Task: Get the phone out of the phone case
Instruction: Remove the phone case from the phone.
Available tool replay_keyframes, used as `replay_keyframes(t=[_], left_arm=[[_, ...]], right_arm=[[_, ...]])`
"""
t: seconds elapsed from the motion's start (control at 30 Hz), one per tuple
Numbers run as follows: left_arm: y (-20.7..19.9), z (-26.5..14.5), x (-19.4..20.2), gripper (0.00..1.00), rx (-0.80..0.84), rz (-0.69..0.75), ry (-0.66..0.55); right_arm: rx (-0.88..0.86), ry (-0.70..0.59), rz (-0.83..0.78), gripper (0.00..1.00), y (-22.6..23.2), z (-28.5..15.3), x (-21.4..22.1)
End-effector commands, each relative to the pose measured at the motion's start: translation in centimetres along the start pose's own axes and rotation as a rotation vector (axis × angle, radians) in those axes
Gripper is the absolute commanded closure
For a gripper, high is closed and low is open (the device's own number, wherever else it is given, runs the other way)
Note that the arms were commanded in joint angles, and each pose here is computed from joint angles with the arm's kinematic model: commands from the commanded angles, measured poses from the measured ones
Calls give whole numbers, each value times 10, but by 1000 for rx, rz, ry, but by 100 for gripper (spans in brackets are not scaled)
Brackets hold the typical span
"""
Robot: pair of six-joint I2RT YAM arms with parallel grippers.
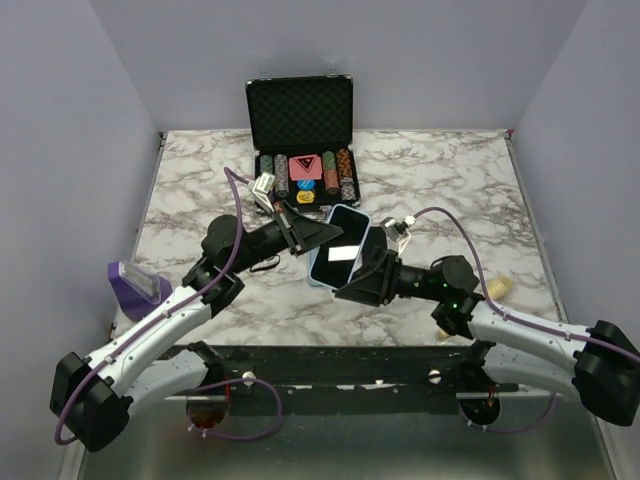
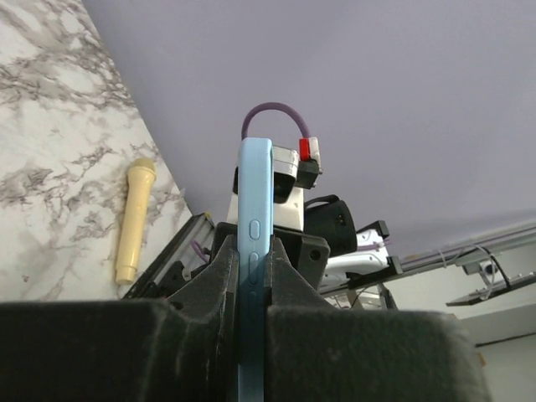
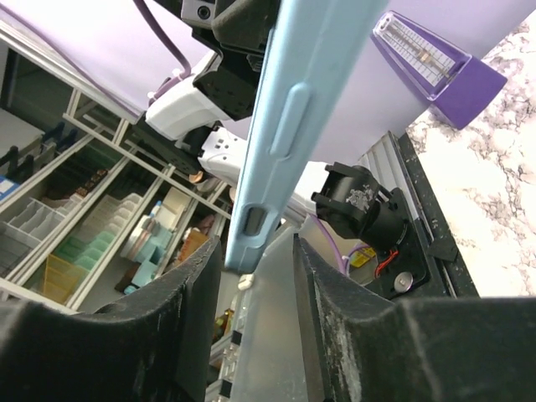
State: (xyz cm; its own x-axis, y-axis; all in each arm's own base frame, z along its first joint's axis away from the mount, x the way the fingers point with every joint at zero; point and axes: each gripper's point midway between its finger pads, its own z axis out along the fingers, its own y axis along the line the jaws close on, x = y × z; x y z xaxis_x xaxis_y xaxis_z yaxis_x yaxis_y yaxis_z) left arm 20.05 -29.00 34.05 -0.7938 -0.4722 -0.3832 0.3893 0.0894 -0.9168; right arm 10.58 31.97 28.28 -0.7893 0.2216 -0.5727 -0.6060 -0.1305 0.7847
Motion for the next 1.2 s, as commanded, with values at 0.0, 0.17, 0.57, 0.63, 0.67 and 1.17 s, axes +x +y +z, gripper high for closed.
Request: replay_keyframes(t=[0.0, 0.17, 0.57, 0.63, 0.67, 1.17], left_arm=[[-33, -6, -1, 100, 140, -18, 3], [-30, -9, 1, 100, 144, -42, 0], [-23, -7, 16, 92, 130, -21, 110], [-17, -6, 22, 71, 93, 16, 162], [-14, -6, 25, 63, 84, 27, 194], [-2, -5, 23, 55, 45, 82, 415]], right_arm=[[-9, -58, -18, 53, 5, 6, -16], [-7, -81, -4, 53, 7, 7, -22], [-10, -15, -43, 99, 0, 7, -8], [-16, 14, -46, 99, 0, 7, -4], [-21, 33, -45, 99, 1, 7, -1], [5, 131, -52, 99, -3, 3, 14]])
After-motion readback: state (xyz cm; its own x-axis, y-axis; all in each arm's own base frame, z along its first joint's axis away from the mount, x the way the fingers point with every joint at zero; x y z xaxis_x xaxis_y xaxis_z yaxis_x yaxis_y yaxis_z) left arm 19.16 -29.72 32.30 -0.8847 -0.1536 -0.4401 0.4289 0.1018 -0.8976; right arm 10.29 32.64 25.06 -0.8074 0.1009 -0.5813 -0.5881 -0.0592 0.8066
